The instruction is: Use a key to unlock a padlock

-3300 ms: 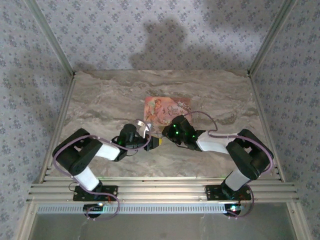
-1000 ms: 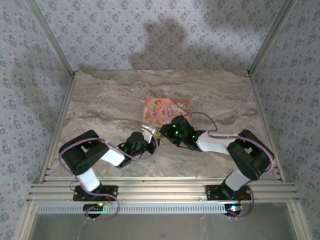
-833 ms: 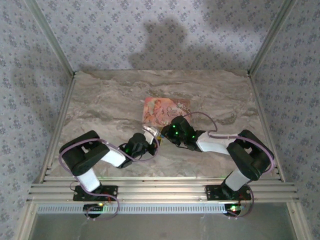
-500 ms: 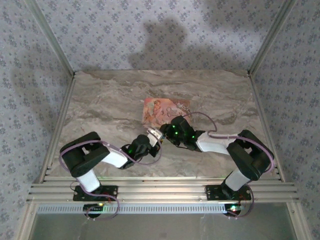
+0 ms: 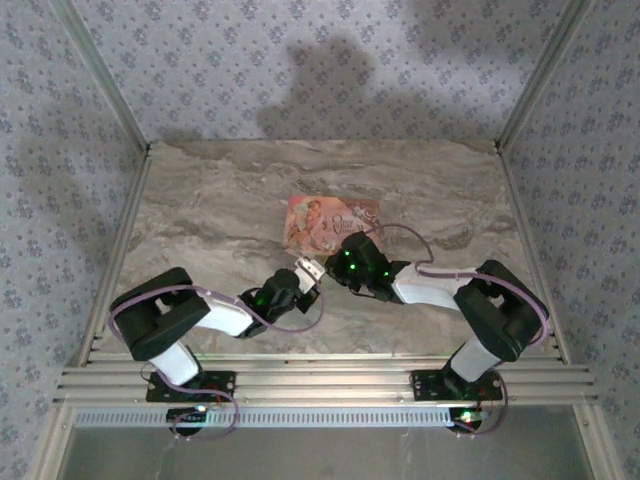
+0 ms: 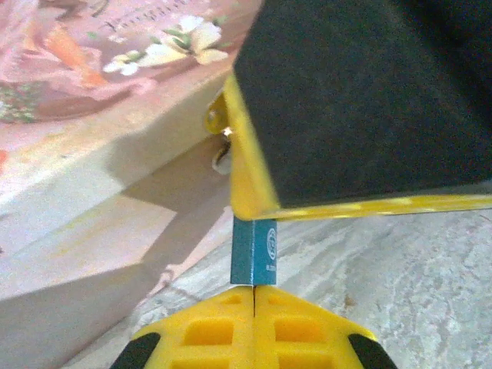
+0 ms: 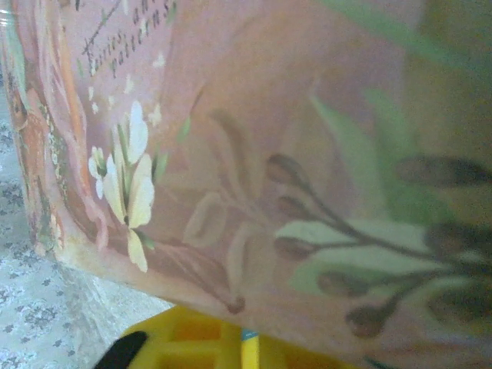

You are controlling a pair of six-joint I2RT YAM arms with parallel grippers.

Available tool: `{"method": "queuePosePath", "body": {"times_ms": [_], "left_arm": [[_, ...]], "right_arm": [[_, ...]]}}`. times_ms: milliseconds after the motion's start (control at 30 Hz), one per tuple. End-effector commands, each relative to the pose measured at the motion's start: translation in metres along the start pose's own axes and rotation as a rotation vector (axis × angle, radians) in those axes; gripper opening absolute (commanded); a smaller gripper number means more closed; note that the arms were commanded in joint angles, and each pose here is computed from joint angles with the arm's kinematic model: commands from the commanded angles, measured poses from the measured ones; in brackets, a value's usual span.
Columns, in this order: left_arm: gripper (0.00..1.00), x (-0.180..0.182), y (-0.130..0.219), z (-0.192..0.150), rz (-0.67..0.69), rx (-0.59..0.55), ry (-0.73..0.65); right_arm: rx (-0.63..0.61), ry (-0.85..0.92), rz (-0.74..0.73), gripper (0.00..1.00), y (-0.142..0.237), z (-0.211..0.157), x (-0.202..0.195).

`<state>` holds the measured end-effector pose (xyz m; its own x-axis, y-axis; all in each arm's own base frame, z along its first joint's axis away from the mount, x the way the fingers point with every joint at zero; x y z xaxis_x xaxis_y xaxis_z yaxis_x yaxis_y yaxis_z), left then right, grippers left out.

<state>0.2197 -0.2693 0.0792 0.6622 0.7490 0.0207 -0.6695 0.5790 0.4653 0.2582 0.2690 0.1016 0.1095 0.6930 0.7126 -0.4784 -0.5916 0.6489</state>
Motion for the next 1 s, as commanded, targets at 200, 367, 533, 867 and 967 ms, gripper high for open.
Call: {"method": "queuePosePath", "body": {"times_ms": [200, 367, 533, 867, 967], "left_arm": [[0.0, -0.025, 0.001, -0.002, -0.061, 0.041, -0.17], [0.0, -0.024, 0.001, -0.001, -0.088, 0.032, -0.068], [0.0, -0.016, 0.002, 0.002, -0.117, 0.011, 0.082], [0.0, -0.011, 0.003, 0.006, -0.094, 0.01, 0.079], [0.0, -0.01, 0.003, 0.006, -0.084, 0.013, 0.061]], "right_arm": [[0.077, -0.045, -0.025, 0.29, 0.0, -0.012, 0.001], [0.046, -0.043, -0.037, 0.61, 0.01, -0.009, 0.001], [0.024, -0.035, -0.06, 0.62, 0.017, -0.008, -0.004], [0.043, -0.017, -0.064, 0.61, 0.016, -0.018, -0.004], [0.043, 0.005, -0.081, 0.56, 0.018, -0.02, -0.003]]}}
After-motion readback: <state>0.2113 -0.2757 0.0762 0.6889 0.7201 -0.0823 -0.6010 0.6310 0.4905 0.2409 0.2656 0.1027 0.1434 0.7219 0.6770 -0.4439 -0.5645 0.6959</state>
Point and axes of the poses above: each hand's point on the last joint's axis, 136 mm out from that joint toward the fingers, its own y axis back along the fingers, its own x axis along the line the jaws close on, z = x × y, the point moved 5 cm from there along y, back along the fingers, and after that the axes turned 5 degrees about y, right-handed, at the moved point
